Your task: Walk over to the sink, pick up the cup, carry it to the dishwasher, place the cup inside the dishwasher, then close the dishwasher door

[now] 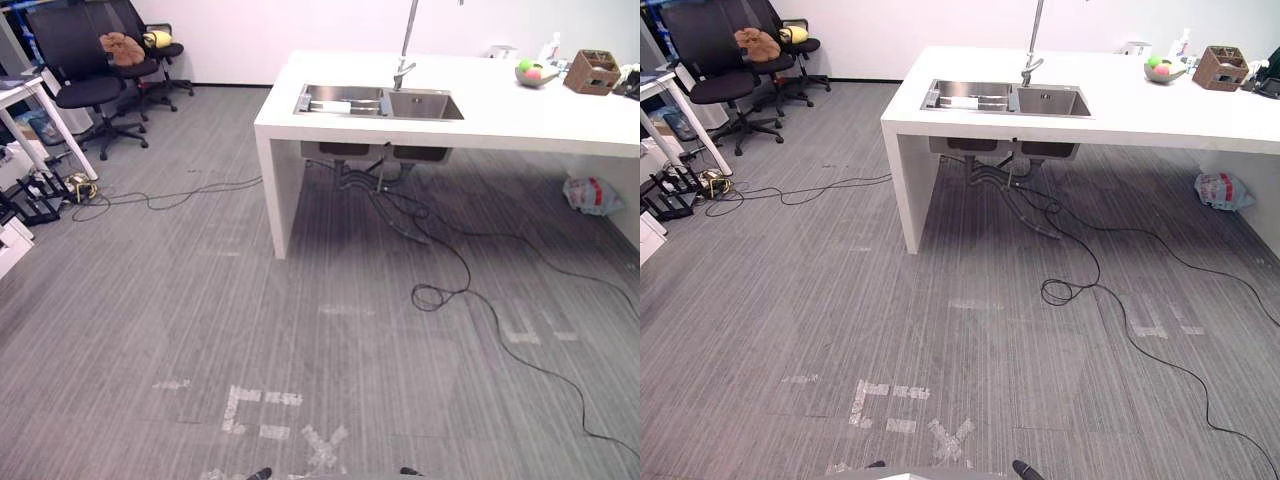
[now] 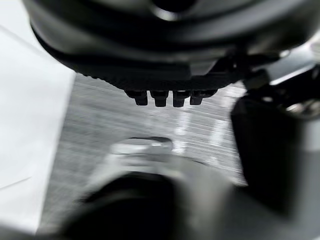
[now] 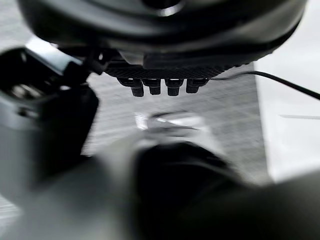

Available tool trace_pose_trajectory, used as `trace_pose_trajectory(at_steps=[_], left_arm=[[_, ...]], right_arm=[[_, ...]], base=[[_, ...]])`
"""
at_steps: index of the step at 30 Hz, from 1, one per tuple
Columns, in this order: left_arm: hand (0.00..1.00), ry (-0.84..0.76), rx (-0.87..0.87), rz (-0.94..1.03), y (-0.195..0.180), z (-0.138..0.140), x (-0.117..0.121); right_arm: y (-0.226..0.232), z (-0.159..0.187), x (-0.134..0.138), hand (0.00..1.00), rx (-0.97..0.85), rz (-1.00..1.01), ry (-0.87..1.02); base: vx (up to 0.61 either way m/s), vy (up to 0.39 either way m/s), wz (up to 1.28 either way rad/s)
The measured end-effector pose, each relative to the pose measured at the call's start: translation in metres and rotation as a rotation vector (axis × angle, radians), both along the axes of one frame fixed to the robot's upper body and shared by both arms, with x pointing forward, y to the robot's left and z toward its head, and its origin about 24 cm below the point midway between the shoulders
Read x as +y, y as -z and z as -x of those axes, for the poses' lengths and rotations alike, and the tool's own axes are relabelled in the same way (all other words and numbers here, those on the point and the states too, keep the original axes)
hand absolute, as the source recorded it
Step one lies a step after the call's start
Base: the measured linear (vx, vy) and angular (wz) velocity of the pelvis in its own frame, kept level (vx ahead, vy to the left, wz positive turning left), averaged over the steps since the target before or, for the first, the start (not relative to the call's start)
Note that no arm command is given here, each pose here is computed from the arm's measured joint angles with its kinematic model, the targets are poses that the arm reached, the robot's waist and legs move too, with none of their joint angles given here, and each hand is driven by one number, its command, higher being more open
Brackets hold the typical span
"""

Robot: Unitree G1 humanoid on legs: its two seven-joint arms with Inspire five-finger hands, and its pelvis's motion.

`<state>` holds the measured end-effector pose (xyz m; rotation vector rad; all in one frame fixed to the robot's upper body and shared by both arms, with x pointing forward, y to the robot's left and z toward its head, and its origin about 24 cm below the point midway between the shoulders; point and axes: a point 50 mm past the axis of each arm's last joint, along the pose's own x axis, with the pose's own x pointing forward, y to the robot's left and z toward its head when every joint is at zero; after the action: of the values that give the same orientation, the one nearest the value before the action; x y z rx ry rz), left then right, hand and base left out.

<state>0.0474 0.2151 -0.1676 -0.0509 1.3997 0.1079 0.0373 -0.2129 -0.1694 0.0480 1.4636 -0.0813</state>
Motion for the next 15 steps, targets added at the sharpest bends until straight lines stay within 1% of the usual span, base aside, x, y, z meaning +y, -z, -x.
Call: trace_pose_trajectory(at_steps=[1, 2, 4, 8, 10, 11, 13, 15], left_arm=[[1.0, 0.019, -0.023, 0.006, -0.001, -0.007, -0.001], [1.0, 0.032, -0.051, 0.013, -0.002, -0.015, -0.003], [1.0, 0.064, -0.093, 0.014, -0.003, -0.027, -0.006], [1.0, 0.088, -0.127, 0.022, -0.004, -0.037, -0.012], [1.0, 0.098, -0.135, 0.042, -0.003, -0.041, -0.021], [1.0, 0.098, -0.135, 0.066, -0.002, -0.043, -0.031], [1.0, 0.116, -0.139, 0.069, -0.002, -0.046, -0.039], [1.0, 0.109, -0.134, 0.059, -0.002, -0.045, -0.039]], right_arm=[[-0.001, -0.01, 0.001, 1.0, -0.043, 0.026, -0.074], [-0.002, -0.018, 0.003, 1.0, -0.076, 0.026, -0.102], [-0.003, -0.031, 0.005, 1.0, -0.106, 0.017, -0.106], [-0.004, -0.043, 0.011, 1.0, -0.121, 0.0, -0.108], [-0.003, -0.047, 0.02, 1.0, -0.126, -0.025, -0.105], [-0.002, -0.048, 0.03, 1.0, -0.119, -0.062, -0.09], [-0.002, -0.05, 0.032, 1.0, -0.12, -0.07, -0.093], [-0.002, -0.05, 0.033, 1.0, -0.121, -0.071, -0.09]], base=[[0.08, 0.003, 0.02], [0.09, 0.003, 0.03], [0.05, -0.007, 0.06], [0.03, -0.019, 0.05], [0.0, 0.0, 0.0], [0.0, 0.0, 0.0], [0.0, 0.0, 0.0], [0.0, 0.0, 0.0]])
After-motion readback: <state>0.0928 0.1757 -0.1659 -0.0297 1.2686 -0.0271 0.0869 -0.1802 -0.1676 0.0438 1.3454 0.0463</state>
